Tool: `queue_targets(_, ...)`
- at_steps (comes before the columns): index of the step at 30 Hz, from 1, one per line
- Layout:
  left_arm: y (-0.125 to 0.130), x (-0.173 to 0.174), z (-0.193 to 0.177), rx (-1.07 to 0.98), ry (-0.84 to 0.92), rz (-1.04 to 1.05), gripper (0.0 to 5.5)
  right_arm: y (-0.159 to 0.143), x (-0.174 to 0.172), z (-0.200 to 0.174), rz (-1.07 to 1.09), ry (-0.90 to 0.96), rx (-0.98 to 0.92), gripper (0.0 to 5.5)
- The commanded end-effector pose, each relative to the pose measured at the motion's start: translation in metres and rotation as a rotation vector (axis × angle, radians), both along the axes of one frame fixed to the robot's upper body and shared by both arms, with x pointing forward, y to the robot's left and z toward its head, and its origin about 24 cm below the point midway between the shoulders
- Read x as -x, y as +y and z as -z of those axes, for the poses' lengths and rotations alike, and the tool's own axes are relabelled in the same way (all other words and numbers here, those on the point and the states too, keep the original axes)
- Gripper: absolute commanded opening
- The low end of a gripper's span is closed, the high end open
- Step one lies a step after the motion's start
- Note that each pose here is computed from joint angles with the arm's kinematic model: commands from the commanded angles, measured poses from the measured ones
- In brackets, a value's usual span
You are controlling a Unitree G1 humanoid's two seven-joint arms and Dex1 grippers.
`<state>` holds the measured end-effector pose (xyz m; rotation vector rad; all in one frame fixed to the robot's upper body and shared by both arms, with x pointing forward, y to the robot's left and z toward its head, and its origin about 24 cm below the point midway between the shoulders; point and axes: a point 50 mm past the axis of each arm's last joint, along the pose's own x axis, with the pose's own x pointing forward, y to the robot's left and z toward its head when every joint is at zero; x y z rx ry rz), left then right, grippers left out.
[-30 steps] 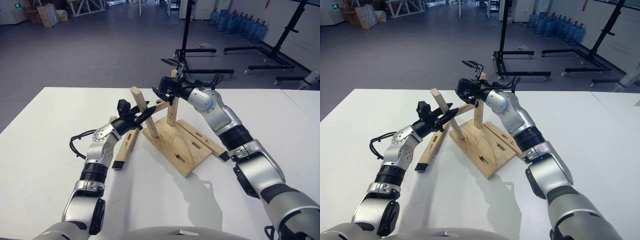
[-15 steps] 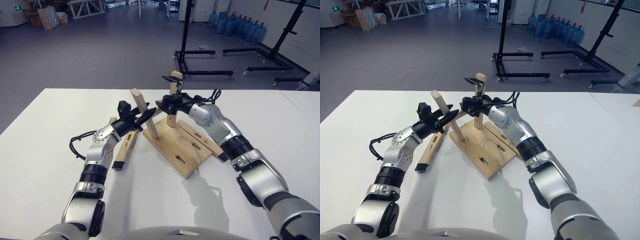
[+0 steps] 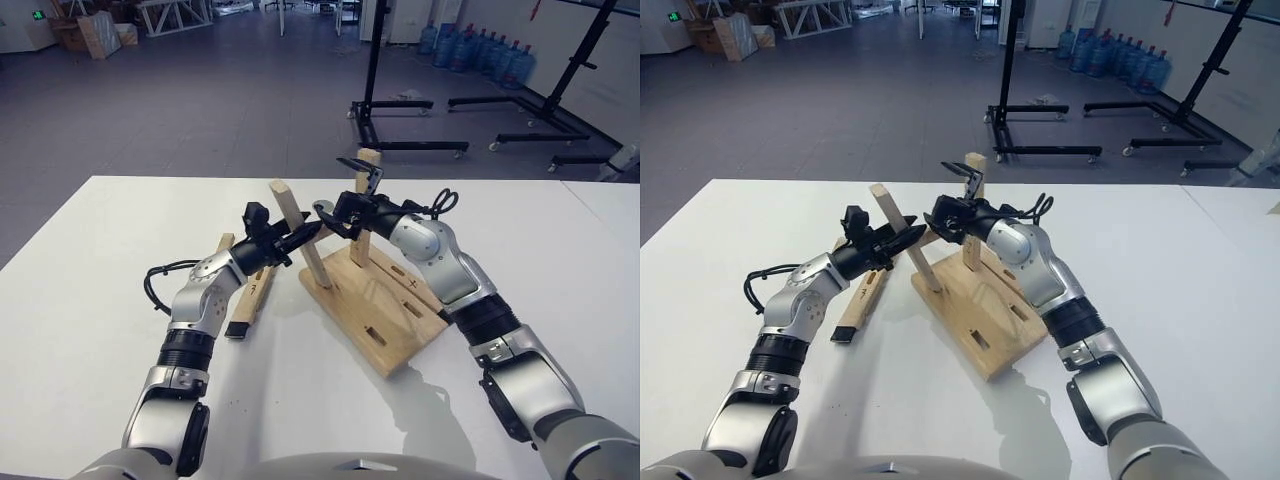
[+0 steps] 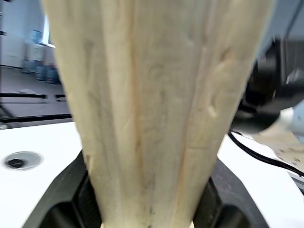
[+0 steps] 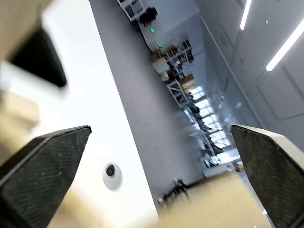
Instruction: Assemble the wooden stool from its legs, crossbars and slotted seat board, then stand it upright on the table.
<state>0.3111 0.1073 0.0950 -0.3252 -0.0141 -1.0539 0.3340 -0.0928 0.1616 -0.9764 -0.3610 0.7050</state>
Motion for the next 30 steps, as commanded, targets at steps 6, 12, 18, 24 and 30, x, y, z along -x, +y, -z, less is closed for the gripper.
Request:
queue_targets(6, -0.006, 0.0, 0.011, -0.206, -0.079, 0.005, 2.02, 0.005, 0.001, -0.056, -0.008, -0.133, -0.012, 5.4)
queue_targets(12, -0.003, 0.001, -0.006, -0.252, -0.192, 0.011, 2.02, -0.023, -0.011, -0.054, 0.13, -0.155, 0.046, 5.4)
queue_targets(18, -0.004, 0.001, -0.005, -0.221, -0.155, 0.02, 2.02, -0.029, -0.015, -0.036, 0.145, -0.133, 0.125, 5.4)
queue_targets(24, -0.007, 0.002, -0.004, -0.226, -0.151, 0.034, 2.02, -0.019, -0.001, 0.022, 0.068, 0.023, 0.188, 5.4)
queue_targets(30, -0.01, 0.005, 0.001, -0.269, -0.173, 0.039, 2.02, -0.038, 0.018, 0.084, 0.071, 0.145, 0.375, 5.4)
